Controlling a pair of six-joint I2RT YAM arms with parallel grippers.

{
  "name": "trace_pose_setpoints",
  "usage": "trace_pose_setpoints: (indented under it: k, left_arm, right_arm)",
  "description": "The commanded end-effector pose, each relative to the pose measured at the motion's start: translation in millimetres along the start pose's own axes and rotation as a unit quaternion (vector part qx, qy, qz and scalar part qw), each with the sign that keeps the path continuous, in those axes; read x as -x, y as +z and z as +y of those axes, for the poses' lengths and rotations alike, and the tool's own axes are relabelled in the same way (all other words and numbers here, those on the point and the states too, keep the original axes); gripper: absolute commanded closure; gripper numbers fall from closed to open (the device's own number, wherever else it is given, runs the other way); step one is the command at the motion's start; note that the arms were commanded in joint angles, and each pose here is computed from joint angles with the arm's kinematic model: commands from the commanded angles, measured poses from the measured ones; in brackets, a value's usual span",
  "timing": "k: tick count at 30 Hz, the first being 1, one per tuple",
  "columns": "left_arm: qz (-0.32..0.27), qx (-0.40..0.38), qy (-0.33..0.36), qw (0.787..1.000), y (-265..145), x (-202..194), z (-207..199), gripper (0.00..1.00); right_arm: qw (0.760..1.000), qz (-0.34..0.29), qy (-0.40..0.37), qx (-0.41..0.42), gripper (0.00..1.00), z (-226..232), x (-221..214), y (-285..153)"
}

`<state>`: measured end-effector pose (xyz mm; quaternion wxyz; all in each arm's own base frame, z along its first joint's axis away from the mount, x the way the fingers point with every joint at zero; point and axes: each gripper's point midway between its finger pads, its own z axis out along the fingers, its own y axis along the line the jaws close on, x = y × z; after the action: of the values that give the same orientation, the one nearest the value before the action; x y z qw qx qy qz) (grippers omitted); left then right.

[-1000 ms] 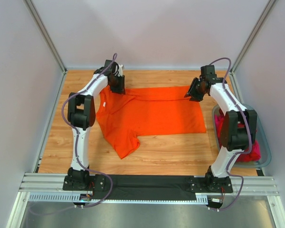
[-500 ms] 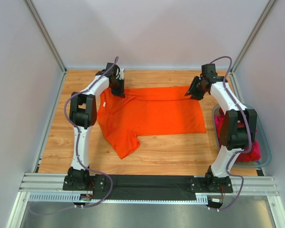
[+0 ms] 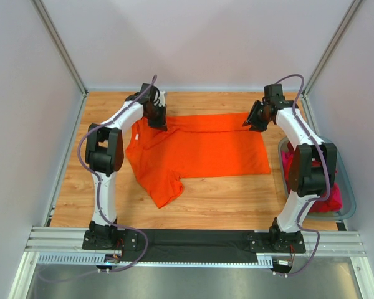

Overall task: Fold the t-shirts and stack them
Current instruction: Fold the tshirt

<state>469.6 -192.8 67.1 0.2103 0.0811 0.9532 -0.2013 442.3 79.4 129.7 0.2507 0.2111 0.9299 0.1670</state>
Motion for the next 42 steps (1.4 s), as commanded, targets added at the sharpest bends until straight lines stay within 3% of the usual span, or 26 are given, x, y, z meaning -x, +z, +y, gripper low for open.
trace_pose_setpoints:
  k: [1, 10, 11, 12, 14, 15, 17, 21, 25, 29, 35, 42]
  left_arm:
    - [-0.016, -0.025, 0.018, 0.999, -15, -1, -34, 0.99]
    - [-0.001, -0.032, 0.025, 0.999, -23, -33, -69, 0.95]
    - [0.006, -0.033, 0.020, 0.999, -22, -40, -72, 0.91]
    - [0.012, -0.028, 0.019, 0.999, -22, -44, -73, 0.77]
    - [0.026, -0.013, 0.012, 1.000, -22, -56, -75, 0.68]
    - [0.034, -0.007, 0.008, 0.999, -24, -61, -73, 0.59]
    - [0.038, 0.006, 0.006, 0.999, -32, -66, -70, 0.53]
    - [0.019, 0.059, 0.010, 0.998, -58, -59, -54, 0.51]
    - [-0.004, 0.090, -0.035, 0.995, -72, -26, -16, 0.50]
    - [-0.002, 0.124, -0.084, 0.989, -54, 4, 35, 0.50]
    - [-0.022, 0.115, -0.144, 0.983, -17, 52, 84, 0.50]
    - [-0.015, 0.145, -0.189, 0.971, 7, 44, 124, 0.50]
  right_arm:
    - [1.000, -0.008, -0.005, -0.008, 0.60, -7, 1, -4]
    - [1.000, -0.007, -0.007, -0.009, 0.60, -15, -12, -15]
    - [1.000, -0.006, -0.007, -0.010, 0.60, -16, -14, -15]
    - [1.000, -0.005, -0.006, -0.009, 0.60, -16, -17, -17]
    - [1.000, -0.002, -0.005, -0.012, 0.60, -19, -20, -18]
    - [1.000, 0.007, -0.005, -0.010, 0.60, -19, -24, -17]
    - [1.000, 0.020, -0.005, -0.007, 0.60, -18, -27, -13]
    - [1.000, 0.028, 0.002, -0.004, 0.60, -20, -33, 2]
    - [0.999, 0.038, 0.000, -0.014, 0.60, -27, -34, 24]
    - [0.998, 0.038, -0.002, -0.046, 0.60, -41, -27, 57]
    - [0.996, -0.037, 0.014, -0.080, 0.62, -38, 28, 75]
    - [0.985, -0.081, 0.048, -0.146, 0.62, -57, 55, 89]
